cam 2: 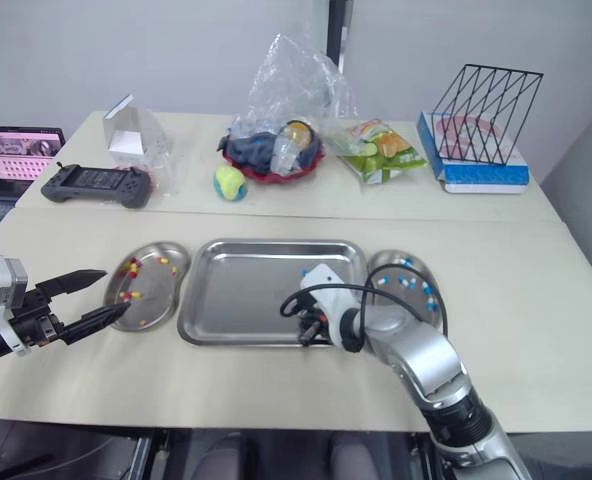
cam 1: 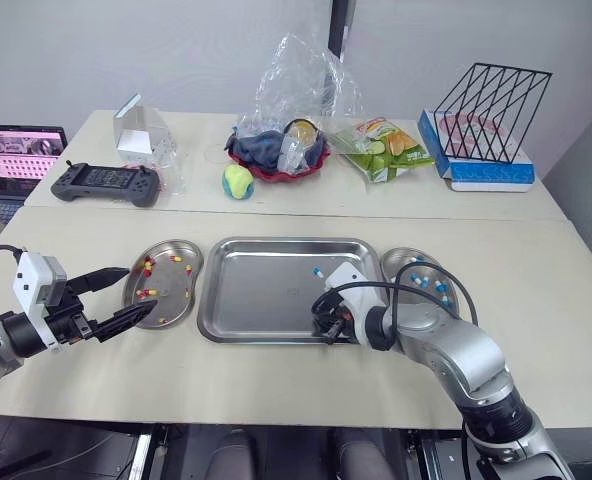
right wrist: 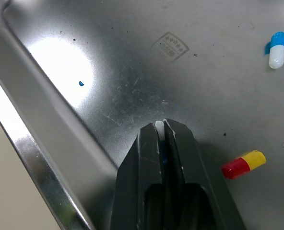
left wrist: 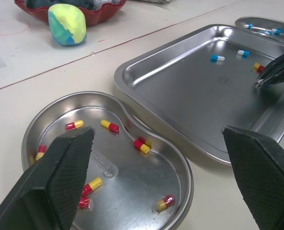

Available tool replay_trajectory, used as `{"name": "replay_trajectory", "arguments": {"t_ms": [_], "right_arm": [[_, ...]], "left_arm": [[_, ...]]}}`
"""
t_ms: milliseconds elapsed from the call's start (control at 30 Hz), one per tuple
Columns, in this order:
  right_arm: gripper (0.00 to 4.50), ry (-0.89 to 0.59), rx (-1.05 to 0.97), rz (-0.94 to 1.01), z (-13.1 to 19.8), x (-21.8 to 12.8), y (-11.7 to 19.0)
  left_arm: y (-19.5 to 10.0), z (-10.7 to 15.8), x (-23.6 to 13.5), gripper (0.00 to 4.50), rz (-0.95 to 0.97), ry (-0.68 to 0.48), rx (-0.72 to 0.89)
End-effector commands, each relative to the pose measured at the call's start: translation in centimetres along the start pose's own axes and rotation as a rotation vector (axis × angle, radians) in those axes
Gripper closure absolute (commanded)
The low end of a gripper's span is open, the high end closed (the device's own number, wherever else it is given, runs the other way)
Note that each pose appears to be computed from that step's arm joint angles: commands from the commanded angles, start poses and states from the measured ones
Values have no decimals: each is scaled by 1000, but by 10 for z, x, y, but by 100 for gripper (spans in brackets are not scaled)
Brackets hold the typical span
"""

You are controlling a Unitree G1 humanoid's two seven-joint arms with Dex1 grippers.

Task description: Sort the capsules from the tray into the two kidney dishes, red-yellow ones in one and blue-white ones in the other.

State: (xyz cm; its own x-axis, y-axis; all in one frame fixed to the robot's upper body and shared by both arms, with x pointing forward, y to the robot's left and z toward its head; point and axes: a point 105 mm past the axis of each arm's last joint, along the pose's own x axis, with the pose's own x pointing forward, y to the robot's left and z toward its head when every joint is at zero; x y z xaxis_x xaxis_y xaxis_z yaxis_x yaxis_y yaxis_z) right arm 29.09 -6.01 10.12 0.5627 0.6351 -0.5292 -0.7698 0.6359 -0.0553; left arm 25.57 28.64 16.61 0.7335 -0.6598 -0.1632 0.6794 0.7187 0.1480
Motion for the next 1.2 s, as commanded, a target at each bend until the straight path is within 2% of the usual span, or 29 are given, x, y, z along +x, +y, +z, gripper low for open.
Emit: {"name": "replay_trajectory", "arguments": {"t_ms": [33, 233, 367, 533, 800, 967, 1033, 1200], "right_arm": [[448, -23, -25, 13, 7, -2, 1], [448, -104, -33, 75, 28, -10, 5], [448, -132, -60, 70, 42, -22, -13], [448, -146, -67, -89, 52, -57, -78], [448, -108, -33, -196, 31, -91, -122], [448, 1, 38, -201, -15, -101, -128], [448, 28, 31, -170, -23, -100, -123], [279, 20, 39, -172, -26, -103, -125]], "left_arm": [[1, 15, 0, 0, -5, -11, 65], [2, 17, -1, 0, -9, -15, 66], [2, 17, -2, 0, -13, -16, 65], [2, 20, 0, 0, -29, -28, 61], [3, 20, 2, 0, -46, -32, 55], [5, 20, 5, 0, -54, -31, 52], [6, 19, 5, 0, -56, -29, 53], [6, 20, 7, 0, -60, -31, 55]]}}
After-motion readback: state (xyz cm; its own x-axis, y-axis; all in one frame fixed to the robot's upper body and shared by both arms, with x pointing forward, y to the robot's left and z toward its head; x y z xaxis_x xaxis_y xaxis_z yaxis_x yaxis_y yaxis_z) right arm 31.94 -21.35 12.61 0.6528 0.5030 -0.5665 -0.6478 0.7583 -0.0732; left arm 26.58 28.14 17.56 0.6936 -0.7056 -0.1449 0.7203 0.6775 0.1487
